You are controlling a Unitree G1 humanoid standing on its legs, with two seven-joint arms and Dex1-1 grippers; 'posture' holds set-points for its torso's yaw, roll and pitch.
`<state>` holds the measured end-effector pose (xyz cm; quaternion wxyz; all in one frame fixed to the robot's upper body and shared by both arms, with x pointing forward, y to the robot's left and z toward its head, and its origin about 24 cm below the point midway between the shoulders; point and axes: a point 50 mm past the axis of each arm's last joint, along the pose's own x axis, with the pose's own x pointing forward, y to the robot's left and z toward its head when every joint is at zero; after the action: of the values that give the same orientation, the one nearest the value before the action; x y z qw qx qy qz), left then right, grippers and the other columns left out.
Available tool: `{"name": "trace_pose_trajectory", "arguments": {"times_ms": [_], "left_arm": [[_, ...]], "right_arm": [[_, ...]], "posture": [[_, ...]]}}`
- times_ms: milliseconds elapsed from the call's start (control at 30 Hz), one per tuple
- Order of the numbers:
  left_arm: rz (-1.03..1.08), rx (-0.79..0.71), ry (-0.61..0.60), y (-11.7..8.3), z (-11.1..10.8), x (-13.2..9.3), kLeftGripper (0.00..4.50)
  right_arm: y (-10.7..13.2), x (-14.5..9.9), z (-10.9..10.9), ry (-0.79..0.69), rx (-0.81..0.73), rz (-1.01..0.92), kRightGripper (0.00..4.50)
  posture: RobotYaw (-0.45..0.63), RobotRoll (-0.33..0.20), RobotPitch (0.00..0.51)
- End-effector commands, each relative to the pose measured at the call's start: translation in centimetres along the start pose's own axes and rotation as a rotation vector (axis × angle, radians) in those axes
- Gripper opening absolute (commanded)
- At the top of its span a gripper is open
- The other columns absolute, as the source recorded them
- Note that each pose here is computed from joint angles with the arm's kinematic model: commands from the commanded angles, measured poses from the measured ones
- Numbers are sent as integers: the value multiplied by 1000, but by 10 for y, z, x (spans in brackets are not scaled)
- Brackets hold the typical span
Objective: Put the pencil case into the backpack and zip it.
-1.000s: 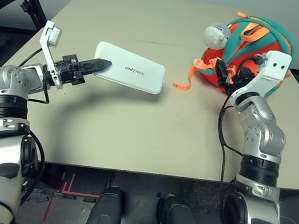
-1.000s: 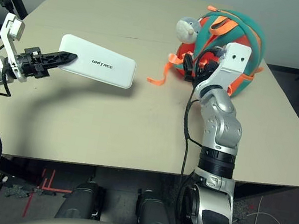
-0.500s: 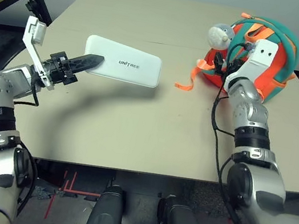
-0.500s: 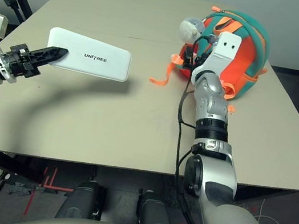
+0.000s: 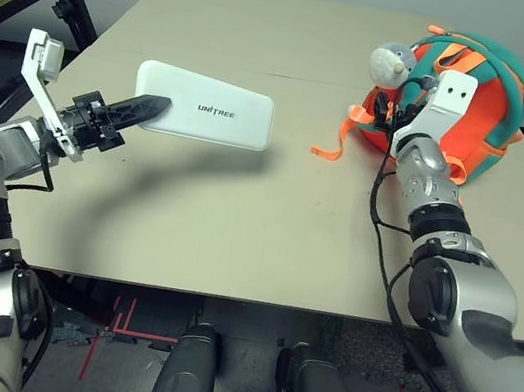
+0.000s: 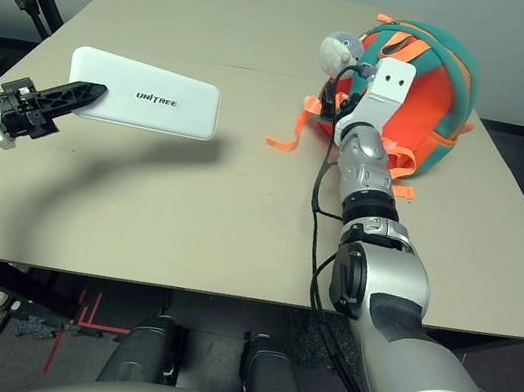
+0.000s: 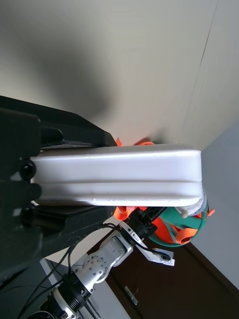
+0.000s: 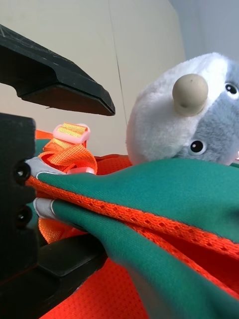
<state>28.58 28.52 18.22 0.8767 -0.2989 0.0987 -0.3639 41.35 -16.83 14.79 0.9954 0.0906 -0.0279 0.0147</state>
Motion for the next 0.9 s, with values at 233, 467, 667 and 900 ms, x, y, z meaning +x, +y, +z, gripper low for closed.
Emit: {"name": "trace_pose_trajectory", "arguments": {"times_ms": [233, 467, 667, 900], "left_arm": [[-38, 26, -16, -5, 6, 5, 1309], [-45, 26, -9, -5, 5, 7, 1309], [-45, 28, -6, -6, 5, 6, 1309], [-43, 30, -7, -6, 6, 5, 1309]], "right_arm": [[-10, 0, 3, -7, -48, -39, 4500], [-18, -1, 0, 6, -51, -85, 4500], [-14, 1, 2, -1, -26, -62, 3169], [-11, 1, 3, -5, -17, -40, 509]], "posture": [[71, 0, 1], [72, 0, 0], [74, 0, 0], [78, 0, 0]]}}
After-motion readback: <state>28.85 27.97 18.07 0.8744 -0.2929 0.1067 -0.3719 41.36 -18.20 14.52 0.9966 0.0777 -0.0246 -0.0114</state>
